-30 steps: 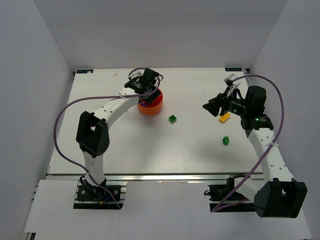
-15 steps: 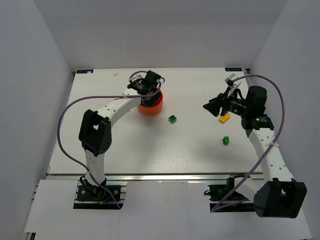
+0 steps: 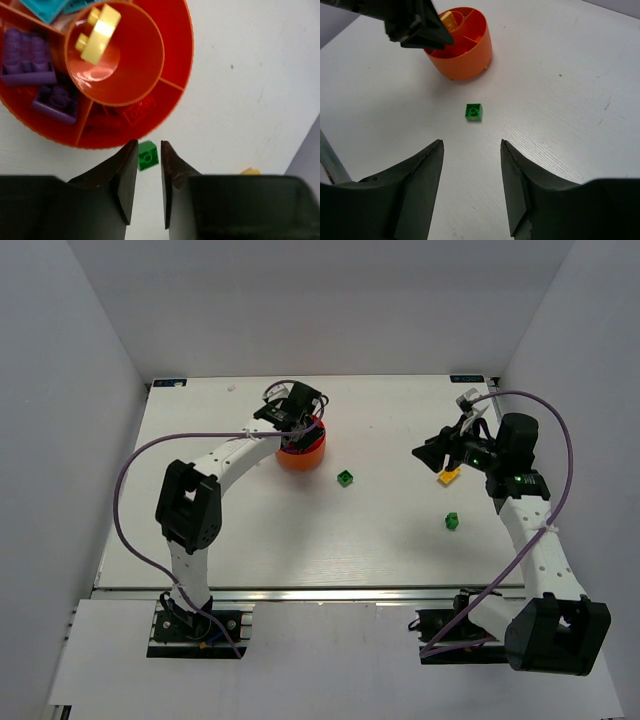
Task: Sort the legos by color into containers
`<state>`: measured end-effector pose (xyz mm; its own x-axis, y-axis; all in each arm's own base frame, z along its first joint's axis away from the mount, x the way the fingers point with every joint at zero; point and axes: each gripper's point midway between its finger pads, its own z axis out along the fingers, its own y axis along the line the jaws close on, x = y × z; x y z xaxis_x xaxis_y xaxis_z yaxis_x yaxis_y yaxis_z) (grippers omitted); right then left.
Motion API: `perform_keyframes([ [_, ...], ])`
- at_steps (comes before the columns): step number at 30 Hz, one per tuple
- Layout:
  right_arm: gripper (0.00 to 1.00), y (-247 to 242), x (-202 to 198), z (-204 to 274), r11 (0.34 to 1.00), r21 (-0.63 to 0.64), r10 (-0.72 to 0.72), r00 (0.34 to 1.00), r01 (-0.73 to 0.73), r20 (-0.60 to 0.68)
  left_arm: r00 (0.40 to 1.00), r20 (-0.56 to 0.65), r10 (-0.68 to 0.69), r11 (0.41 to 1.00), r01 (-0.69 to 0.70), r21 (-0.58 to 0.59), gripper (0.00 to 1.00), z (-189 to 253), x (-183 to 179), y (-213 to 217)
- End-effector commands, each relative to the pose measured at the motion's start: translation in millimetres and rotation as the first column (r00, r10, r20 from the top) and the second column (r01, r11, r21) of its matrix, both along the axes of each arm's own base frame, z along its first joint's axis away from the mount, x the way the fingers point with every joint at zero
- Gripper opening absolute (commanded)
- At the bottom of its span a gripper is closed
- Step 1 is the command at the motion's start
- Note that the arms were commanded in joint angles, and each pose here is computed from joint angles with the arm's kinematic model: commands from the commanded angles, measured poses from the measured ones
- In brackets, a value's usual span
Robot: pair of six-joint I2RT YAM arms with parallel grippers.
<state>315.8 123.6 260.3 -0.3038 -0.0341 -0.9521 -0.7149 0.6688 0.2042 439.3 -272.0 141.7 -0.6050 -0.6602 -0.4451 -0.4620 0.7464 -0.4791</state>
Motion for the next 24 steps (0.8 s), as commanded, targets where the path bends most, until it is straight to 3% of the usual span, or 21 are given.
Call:
perform_keyframes([
  [1, 0.56, -16.8, 16.0, 0.5, 0.995, -0.051, -0.078, 0.996, 0.081, 0.042, 0.97, 0.144, -0.198, 0.978, 0.206, -0.043, 0.33, 56.6, -13.5, -15.7],
  [2, 0.56, -22.3, 21.0, -9.9, 0.991, -0.075, -0.107, 0.994, 0.108, 0.007, 0.943, 0.22, -0.249, 0.962, 0.267, -0.056, 0.31, 80.8, -18.9, -18.7],
  [3, 0.58, -32.7, 29.2, -15.9, 0.98, -0.117, -0.16, 0.987, 0.159, 0.004, 0.926, 0.195, -0.322, 0.939, 0.338, -0.056, 0.29, 63.1, -34.5, -15.1],
  [5, 0.61, -47.2, 39.2, -30.4, 0.963, -0.164, -0.229, 0.971, 0.216, -0.066, 0.812, 0.317, -0.49, 0.86, 0.51, 0.023, 0.3, 76.6, -49.4, -15.3],
  [6, 0.68, -56.8, 45.1, -37.2, 0.945, -0.196, -0.281, 0.956, 0.261, -0.083, 0.743, 0.411, -0.527, 0.828, 0.558, 0.053, 0.33, 106.8, -67.8, -9.9],
  [7, 0.78, -61.0, 47.6, -40.1, 0.937, -0.208, -0.307, 0.946, 0.281, -0.106, 0.616, 0.442, -0.652, 0.729, 0.67, 0.141, 0.45, 90.3, -89.8, -11.5],
  [8, 0.89, -64.5, 49.3, -53.2, 0.93, -0.222, -0.332, 0.93, 0.293, -0.16, 0.545, 0.46, -0.701, 0.676, 0.714, 0.184, 0.56, 89.7, -105.6, -9.2],
  [9, 0.89, -68.7, 47.5, -64.1, 0.92, -0.234, -0.364, 0.907, 0.314, -0.212, 0.477, 0.507, -0.718, 0.647, 0.726, 0.234, 0.71, 109.1, -123.2, -1.5],
  [11, 0.89, -74.3, 47.7, -80.6, 0.908, -0.231, -0.41, 0.859, 0.351, -0.306, 0.442, 0.448, -0.777, 0.601, 0.734, 0.318, 0.89, 84.6, -141.1, 16.4],
  [12, 0.89, -79.5, 48.2, -86.7, 0.893, -0.241, -0.445, 0.829, 0.381, -0.339, 0.424, 0.461, -0.78, 0.601, 0.713, 0.36, 0.91, 93.5, -148.7, 26.3],
  [15, 0.89, -94.7, 55.3, -100.6, 0.834, -0.248, -0.55, 0.707, 0.493, -0.445, 0.492, 0.396, -0.775, 0.632, 0.617, 0.47, 0.98, 68.3, -150.3, 62.8],
  [17, 0.86, -105.3, 62.0, -108.2, 0.782, -0.255, -0.612, 0.62, 0.569, -0.492, 0.535, 0.401, -0.743, 0.664, 0.517, 0.541, 0.98, 73.8, -148.8, 87.9],
  [19, 0.82, -113.6, 67.3, -112.1, 0.738, -0.268, -0.654, 0.56, 0.619, -0.508, 0.547, 0.393, -0.739, 0.659, 0.466, 0.59, 0.98, 85.6, -151.4, 100.4],
  [20, 0.8, -121.2, 70.0, -121.1, 0.69, -0.297, -0.695, 0.49, 0.661, -0.526, 0.576, 0.395, -0.716, 0.673, 0.419, 0.61, 0.98, 89.2, -148.4, 110.5],
  [24, 0.8, -137.6, 73.9, -143.5, 0.599, -0.381, -0.765, 0.363, 0.704, -0.532, 0.582, 0.425, -0.693, 0.692, 0.375, 0.617, 0.98, 100.0, -150.4, 120.4],
])
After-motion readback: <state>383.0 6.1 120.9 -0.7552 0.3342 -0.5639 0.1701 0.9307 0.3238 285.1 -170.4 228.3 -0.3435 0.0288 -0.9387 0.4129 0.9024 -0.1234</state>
